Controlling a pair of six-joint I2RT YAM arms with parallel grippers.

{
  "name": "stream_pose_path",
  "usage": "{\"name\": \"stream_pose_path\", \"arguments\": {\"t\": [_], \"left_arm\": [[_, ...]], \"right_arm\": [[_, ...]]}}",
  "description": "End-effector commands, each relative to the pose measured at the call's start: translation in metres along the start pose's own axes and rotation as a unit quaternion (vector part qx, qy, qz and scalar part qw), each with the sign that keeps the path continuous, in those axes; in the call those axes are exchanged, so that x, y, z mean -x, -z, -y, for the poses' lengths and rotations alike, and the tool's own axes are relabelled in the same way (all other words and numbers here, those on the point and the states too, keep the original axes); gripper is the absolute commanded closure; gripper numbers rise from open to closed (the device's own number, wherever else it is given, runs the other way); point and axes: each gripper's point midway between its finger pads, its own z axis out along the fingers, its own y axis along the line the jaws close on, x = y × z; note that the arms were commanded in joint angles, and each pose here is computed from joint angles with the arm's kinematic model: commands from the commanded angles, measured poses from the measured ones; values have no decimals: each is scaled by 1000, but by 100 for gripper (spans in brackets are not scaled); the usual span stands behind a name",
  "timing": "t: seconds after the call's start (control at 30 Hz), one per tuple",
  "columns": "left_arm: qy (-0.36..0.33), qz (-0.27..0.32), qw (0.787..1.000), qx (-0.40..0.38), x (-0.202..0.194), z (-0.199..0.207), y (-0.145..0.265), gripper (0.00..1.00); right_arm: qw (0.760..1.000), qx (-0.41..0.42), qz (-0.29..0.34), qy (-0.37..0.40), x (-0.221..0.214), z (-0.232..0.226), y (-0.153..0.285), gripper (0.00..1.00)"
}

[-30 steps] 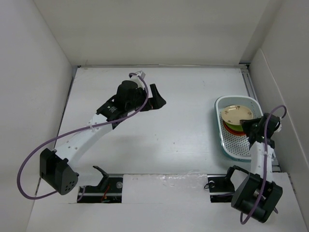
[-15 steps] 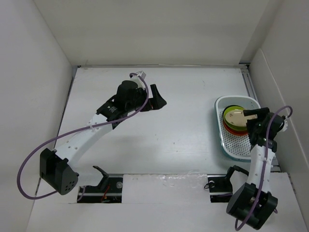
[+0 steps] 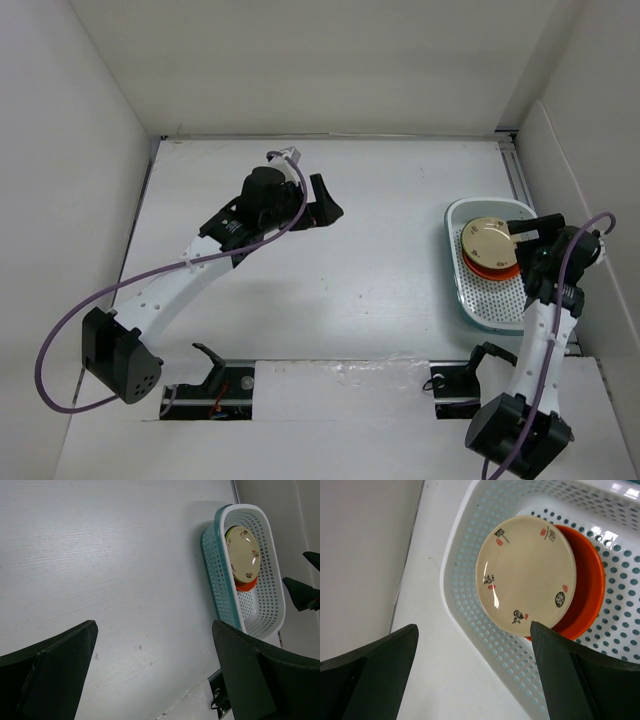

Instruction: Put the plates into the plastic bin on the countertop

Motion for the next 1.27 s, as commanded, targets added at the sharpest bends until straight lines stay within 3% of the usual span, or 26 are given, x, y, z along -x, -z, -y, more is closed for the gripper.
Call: {"name": "stream_pose_path", "arguments": {"t": [0.0,0.27,0.4,0.53,0.67,0.93,1.23], "left_arm": [[-10,33,999,1,18,8,20,0],[-17,112,989,95,55,-11,78,0],[-11,169,973,159,69,-34,123,0],[8,224,950,217,71,-60,170,0],[19,257,942,217,62,-70,208,0],[66,297,935,179,33,-82,258,0],[77,293,933,194,26,-89,266,0]], "right_arm": [[998,59,-8,27,7,-36,23,1],[975,176,-63,124,-21,-110,100,1],[946,246,-61,202,-20,-140,166,1],[923,285,-86,244,-27,-151,215,1],[909,310,-73,268,-19,-142,256,1],[902,322,-74,279,-12,-121,280,1],[899,324,-78,283,-10,-125,279,1]]}}
